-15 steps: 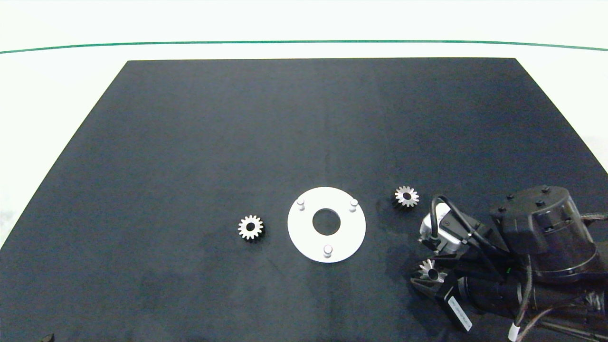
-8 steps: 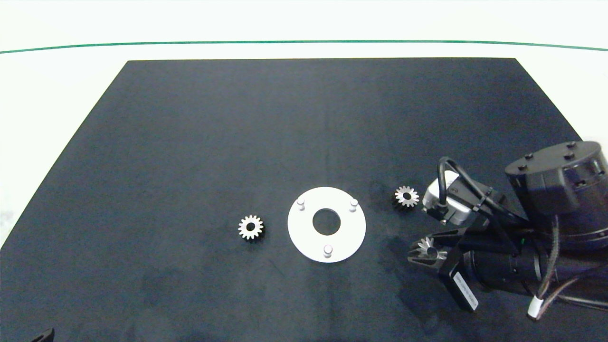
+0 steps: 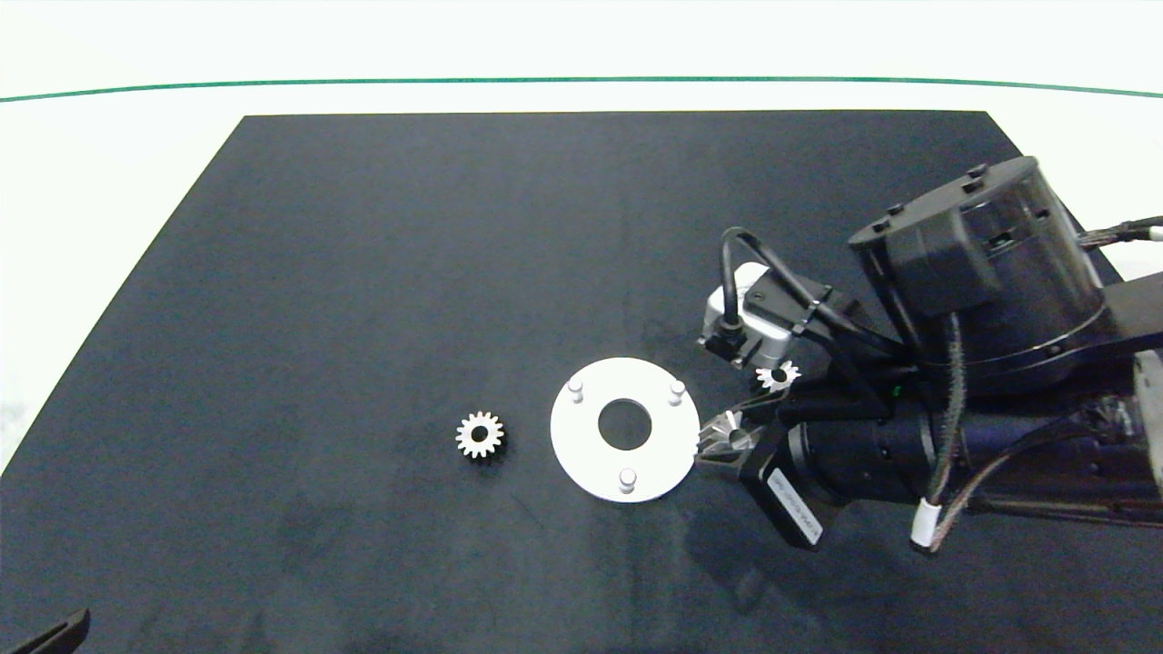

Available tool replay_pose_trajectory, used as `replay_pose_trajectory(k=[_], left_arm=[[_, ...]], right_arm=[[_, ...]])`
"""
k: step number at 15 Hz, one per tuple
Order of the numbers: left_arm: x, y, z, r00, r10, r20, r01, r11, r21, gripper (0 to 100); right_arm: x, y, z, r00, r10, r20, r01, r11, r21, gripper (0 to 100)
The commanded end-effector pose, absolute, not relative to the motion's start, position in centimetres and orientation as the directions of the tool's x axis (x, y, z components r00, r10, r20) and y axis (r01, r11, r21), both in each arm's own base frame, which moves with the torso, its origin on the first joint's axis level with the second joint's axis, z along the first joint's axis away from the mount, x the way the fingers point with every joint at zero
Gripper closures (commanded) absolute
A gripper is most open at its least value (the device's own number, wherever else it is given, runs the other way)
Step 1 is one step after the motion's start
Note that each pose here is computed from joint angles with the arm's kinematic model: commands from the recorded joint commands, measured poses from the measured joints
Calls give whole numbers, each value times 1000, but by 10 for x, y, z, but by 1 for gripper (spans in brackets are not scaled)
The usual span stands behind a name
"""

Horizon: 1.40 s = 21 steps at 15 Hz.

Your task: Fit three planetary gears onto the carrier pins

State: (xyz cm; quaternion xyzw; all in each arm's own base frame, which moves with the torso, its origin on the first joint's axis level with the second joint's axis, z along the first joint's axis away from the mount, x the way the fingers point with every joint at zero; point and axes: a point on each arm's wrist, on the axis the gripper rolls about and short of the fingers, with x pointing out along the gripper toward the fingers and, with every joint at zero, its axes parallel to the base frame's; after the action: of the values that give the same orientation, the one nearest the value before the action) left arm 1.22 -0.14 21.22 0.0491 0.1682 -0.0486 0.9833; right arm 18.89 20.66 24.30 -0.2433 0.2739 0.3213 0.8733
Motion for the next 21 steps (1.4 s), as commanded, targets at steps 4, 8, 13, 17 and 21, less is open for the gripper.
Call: replay_pose_trajectory(k=[4,8,13,17,21], left_arm=[[11,-1,215,943,-71,-325,103,991,81,0],[10,-1,217,946,-71,-315,102,991,82,0],[10,-1,218,947,-71,-312,102,991,82,0],[10,-1,218,947,-71,-312,102,991,82,0],[10,-1,218,947,-73,-312,103,991,82,0]], right_arm=[[196,253,216,590,402,-700,-746,604,-282,96],[197,263,215,609,385,-693,-734,603,-311,96],[202,269,210,608,375,-700,-735,601,-316,96],[207,275,209,611,378,-695,-732,604,-315,96],[210,277,206,610,371,-701,-731,605,-316,96]])
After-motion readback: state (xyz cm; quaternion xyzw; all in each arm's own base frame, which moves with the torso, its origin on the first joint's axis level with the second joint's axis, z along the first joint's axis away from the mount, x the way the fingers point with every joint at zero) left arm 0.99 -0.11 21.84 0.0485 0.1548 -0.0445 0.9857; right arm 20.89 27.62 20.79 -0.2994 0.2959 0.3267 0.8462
